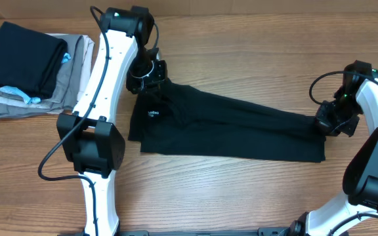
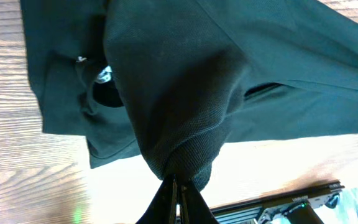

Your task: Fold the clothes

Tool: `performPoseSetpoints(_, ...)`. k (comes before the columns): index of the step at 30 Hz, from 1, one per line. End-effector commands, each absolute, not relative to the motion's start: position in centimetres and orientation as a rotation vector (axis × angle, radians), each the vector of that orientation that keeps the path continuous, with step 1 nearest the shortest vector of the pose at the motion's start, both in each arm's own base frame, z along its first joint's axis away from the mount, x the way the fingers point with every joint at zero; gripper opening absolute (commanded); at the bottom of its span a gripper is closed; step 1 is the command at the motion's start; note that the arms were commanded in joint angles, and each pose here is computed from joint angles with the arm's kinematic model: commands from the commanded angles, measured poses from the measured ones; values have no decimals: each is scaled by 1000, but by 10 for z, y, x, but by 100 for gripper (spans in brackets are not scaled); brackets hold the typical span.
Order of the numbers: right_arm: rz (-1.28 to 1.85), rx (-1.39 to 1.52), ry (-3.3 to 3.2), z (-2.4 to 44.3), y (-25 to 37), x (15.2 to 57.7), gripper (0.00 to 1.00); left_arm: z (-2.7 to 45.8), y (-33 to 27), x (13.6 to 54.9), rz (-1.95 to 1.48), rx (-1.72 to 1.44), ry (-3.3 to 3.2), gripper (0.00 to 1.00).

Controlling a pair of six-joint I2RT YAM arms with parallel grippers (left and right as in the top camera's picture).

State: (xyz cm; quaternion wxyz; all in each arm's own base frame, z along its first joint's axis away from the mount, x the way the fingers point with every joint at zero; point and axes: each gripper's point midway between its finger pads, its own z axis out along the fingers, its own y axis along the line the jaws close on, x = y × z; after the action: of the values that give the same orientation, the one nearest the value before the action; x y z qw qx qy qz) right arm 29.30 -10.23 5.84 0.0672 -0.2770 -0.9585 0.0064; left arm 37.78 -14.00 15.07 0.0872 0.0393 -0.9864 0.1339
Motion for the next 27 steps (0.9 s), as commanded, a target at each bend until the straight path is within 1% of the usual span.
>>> performPoseSetpoints(1,69,-877,-2889,62,-109,291,4,176,-146,372,454,120,-2981,4)
performPoseSetpoints(7,70,-899,-2882,62,-108,291,4,204,-129,347,348,170,-3061,4)
performPoseSetpoints(10,70,-901,-2877,62,-108,290,4,202,-123,335,300,166,-3052,4)
performPoseSetpoints(13,70,-900,-2875,62,-108,289,4,184,-118,328,221,159,-3017,4)
performPoseSetpoints(18,70,-897,-2867,62,-107,287,4,141,-108,329,118,220,-2998,4)
performPoseSetpoints(24,69,-895,-2862,62,-107,286,4,97,-106,332,118,232,-3001,4)
performPoseSetpoints(27,69,-891,-2844,63,-105,282,4,86,-103,333,122,260,-3005,4)
